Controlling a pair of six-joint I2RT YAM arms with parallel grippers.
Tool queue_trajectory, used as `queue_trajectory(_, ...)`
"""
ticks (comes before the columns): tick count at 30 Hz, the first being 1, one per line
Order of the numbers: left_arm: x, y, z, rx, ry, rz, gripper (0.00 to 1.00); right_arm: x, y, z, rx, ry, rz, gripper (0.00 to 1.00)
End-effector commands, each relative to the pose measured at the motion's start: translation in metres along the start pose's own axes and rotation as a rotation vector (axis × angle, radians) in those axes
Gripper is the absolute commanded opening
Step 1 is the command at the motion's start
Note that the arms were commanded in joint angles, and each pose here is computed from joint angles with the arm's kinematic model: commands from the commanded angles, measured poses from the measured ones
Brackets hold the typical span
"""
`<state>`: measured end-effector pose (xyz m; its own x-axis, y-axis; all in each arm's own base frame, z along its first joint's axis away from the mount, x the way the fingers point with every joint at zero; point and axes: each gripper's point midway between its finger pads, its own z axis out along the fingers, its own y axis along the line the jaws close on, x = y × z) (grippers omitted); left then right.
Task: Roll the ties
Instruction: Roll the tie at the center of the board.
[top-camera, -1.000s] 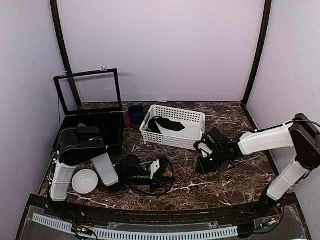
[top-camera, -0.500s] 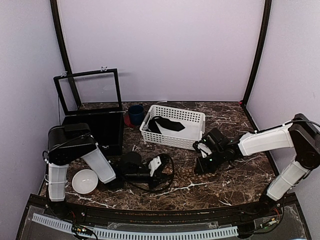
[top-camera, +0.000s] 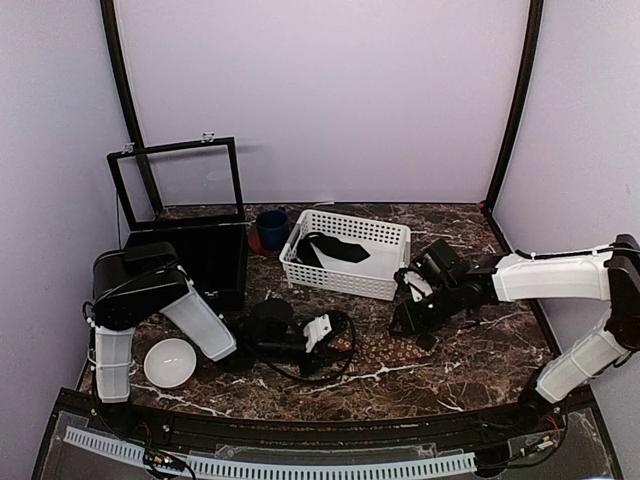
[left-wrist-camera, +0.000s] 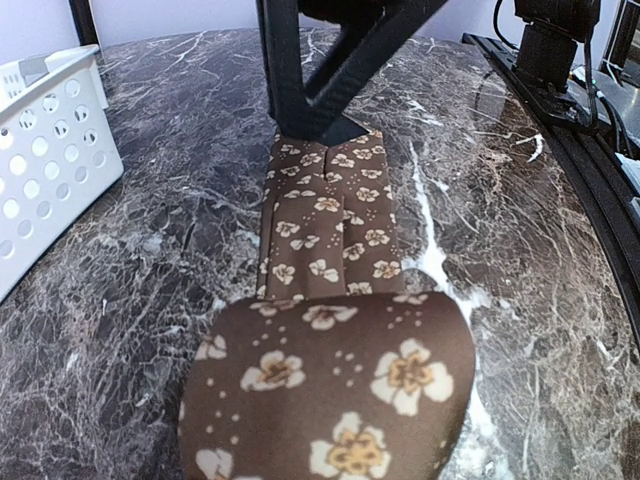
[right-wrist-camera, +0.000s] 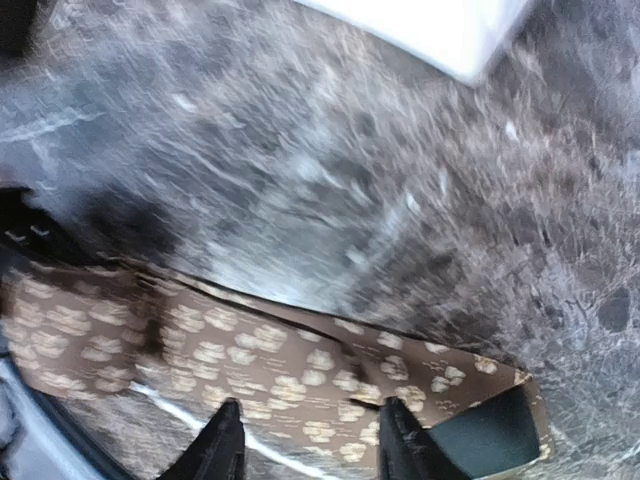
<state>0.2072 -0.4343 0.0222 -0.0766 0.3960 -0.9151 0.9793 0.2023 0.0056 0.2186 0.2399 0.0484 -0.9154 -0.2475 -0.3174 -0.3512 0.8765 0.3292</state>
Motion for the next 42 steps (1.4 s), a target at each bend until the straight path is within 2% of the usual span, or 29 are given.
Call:
queue_trajectory(1, 0.072, -0.004, -0.01, 0.008, 0.26, -0.047, 0.19, -0.03, 0.036, -0.024, -0.15, -0.085, 0.003, 0.49)
queue_trajectory(9, 0.071, -0.005, -0.009, 0.014, 0.259, -0.05, 0.21, -0.038, 0.082, -0.015, -0.367, -0.063, 0.052, 0.54)
queue_trajectory(14, 0.071, -0.004, -0.008, 0.01, 0.258, -0.052, 0.22, -0.035, 0.099, 0.001, -0.385, -0.034, 0.041, 0.54)
queue_trajectory(20, 0.073, -0.005, -0.009, 0.01, 0.263, -0.05, 0.22, -0.027, 0.109, 0.023, -0.393, 0.019, 0.029, 0.49)
queue_trajectory(23, 0.074, -0.004, -0.008, 0.007, 0.264, -0.049, 0.22, -0.023, 0.11, 0.029, -0.396, 0.037, 0.027, 0.42)
queue_trajectory(26, 0.074, -0.004, -0.008, 0.008, 0.267, -0.048, 0.23, -0.02, 0.11, 0.031, -0.399, 0.042, 0.026, 0.32)
queue_trajectory(31, 0.075, -0.004, -0.007, 0.01, 0.267, -0.053, 0.23, -0.012, 0.107, 0.035, -0.404, 0.061, 0.031, 0.01)
queue_trajectory(34, 0.076, -0.005, -0.008, 0.012, 0.268, -0.054, 0.23, -0.01, 0.103, 0.034, -0.389, 0.055, 0.032, 0.0)
queue_trajectory(36, 0.075, -0.004, -0.007, 0.008, 0.265, -0.057, 0.29, -0.01, 0.099, 0.033, -0.374, 0.046, 0.03, 0.0)
queue_trajectory(38, 0.071, -0.004, -0.009, 0.005, 0.247, -0.064, 0.4, -0.008, 0.094, 0.034, -0.356, 0.041, 0.028, 0.0)
queue_trajectory(42, 0.05, -0.006, -0.013, 0.008, 0.156, -0.076, 0.54, -0.003, 0.084, 0.041, -0.326, 0.041, 0.02, 0.0)
